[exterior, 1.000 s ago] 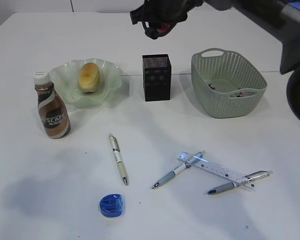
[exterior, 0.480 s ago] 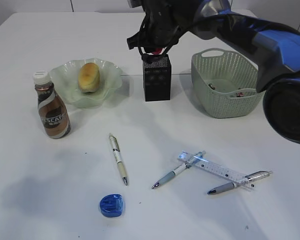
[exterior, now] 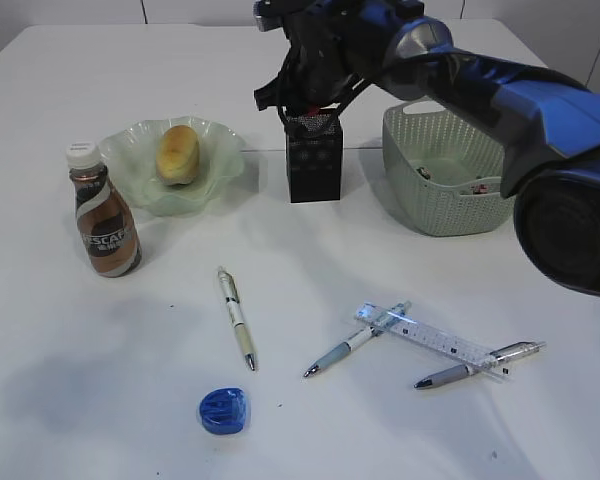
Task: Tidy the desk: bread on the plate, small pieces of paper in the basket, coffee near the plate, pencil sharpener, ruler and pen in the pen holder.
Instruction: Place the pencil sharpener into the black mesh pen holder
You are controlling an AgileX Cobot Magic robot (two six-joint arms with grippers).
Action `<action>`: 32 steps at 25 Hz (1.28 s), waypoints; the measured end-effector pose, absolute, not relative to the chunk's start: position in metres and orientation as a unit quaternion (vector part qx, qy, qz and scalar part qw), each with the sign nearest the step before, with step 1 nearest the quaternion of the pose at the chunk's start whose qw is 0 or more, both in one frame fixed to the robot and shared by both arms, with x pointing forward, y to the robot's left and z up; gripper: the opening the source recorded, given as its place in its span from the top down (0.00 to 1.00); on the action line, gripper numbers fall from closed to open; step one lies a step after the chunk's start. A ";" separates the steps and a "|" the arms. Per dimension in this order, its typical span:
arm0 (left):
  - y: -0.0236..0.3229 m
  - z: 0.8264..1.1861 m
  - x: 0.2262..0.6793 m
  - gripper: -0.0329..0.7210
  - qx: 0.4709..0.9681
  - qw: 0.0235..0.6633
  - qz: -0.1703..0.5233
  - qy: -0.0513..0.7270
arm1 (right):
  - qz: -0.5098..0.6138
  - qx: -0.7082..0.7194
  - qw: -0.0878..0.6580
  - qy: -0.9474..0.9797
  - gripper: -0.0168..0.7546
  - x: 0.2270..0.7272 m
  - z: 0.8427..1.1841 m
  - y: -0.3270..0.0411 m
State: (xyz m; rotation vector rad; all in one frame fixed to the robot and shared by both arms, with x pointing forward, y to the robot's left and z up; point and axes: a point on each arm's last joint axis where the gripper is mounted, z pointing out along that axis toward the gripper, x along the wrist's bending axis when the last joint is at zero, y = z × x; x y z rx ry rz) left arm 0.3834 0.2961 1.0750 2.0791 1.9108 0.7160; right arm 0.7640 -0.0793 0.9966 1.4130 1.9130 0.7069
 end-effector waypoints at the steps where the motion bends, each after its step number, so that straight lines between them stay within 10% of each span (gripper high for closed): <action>1: 0.296 1.075 0.383 0.34 0.709 0.113 0.244 0.652 | 0.270 0.539 0.324 0.729 0.55 0.764 0.997 -0.079; 32: 0.297 1.074 0.382 0.34 0.710 0.108 0.240 0.654 | 0.285 0.556 0.308 0.717 0.49 0.770 0.987 -0.084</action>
